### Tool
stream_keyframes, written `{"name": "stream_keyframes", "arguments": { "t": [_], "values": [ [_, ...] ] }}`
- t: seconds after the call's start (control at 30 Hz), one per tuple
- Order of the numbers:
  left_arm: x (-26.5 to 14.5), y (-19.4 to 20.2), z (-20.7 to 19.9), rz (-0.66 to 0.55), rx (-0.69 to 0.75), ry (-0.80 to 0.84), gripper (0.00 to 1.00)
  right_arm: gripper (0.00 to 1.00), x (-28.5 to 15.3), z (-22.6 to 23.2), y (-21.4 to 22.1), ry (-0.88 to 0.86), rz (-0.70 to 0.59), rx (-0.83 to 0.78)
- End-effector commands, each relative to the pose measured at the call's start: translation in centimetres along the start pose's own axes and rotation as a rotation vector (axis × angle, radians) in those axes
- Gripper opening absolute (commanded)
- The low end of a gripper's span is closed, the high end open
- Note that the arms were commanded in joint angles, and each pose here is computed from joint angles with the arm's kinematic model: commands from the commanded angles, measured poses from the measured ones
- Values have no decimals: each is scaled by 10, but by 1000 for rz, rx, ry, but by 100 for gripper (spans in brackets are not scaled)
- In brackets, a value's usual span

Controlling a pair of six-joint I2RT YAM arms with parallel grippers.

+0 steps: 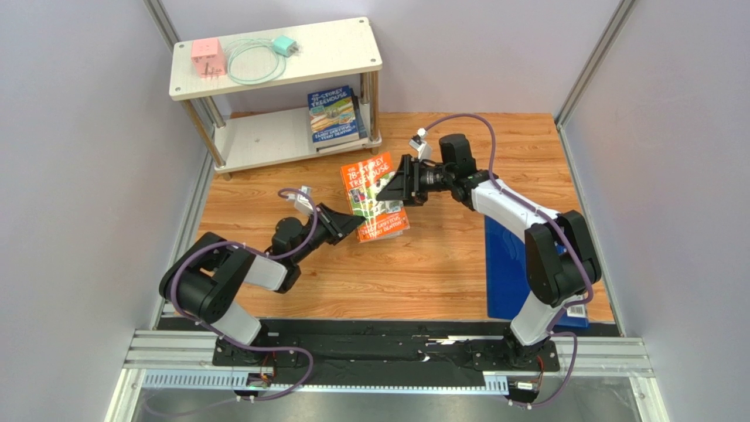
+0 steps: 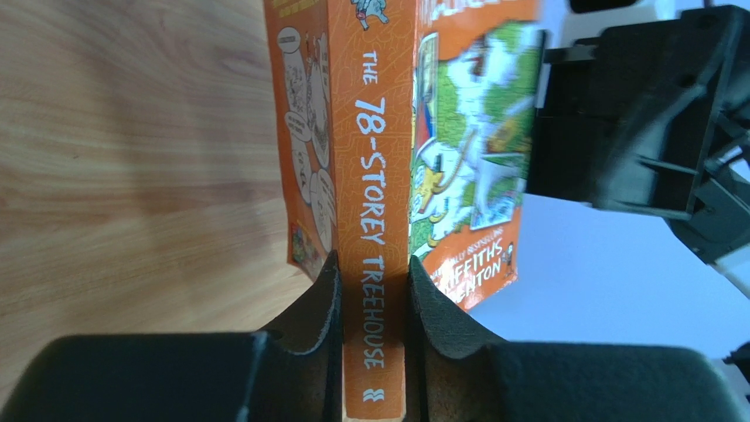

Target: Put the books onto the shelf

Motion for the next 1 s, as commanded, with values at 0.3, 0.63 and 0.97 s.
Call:
{"name": "stream_keyframes", "arguments": {
  "t": [0.3,0.63,0.97],
  "values": [
    [-19,-91,-86,-101,229,200,0,83,-10,-20,-1,84,-29,-15],
    [-21,-159,-86,-13,182,264,0,83,-10,-28,3,83,-24,-5],
    [0,-199,-72,32,43,369,0,83,-10,-36,10,91,-17,8]
  ]
}}
Point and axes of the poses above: each gripper's point midway between its finger pads, its own x axis out along the fingers, its own z axis along the line the jaws close on, y = z × x, the point moved 5 cm from there along -x, back along the fingers, and after that the axes turned 1 degree about x, right-handed, at the moved point
